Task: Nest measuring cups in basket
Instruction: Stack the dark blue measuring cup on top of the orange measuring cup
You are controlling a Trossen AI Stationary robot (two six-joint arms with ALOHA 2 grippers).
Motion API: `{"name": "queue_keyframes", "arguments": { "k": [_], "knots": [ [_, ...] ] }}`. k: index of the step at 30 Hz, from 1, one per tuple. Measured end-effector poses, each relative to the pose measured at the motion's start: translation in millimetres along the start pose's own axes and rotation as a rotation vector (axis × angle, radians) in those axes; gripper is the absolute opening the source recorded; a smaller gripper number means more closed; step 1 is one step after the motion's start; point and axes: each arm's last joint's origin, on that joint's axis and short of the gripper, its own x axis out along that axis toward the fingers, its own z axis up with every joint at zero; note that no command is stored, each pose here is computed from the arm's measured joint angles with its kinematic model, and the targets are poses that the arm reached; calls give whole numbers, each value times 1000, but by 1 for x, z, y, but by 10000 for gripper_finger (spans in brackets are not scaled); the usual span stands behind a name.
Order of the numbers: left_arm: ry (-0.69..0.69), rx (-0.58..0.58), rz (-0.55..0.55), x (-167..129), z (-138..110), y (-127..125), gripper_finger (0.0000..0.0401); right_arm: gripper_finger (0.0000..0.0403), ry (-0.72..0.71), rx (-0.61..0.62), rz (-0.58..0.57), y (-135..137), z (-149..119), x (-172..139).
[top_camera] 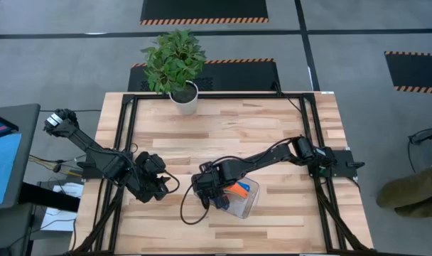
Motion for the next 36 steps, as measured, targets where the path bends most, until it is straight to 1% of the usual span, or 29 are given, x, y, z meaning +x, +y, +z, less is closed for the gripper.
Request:
{"name": "queue_keyframes", "arguments": {
  "k": [6,10,18,27,36],
  "knots": [
    [0,1,0,0,0,0,158,157,19,-2,10,1,-2,7],
    [0,1,0,0,0,0,158,152,-8,6,1,-3,0,6],
    [12,2,-5,0,0,0,158,140,-17,125,-16,-17,-1,6],
    [17,2,-7,0,-1,0,158,140,-20,119,-8,-11,0,6],
    [16,21,-7,0,-1,0,158,146,15,179,-4,-10,-7,13]
  ]
}}
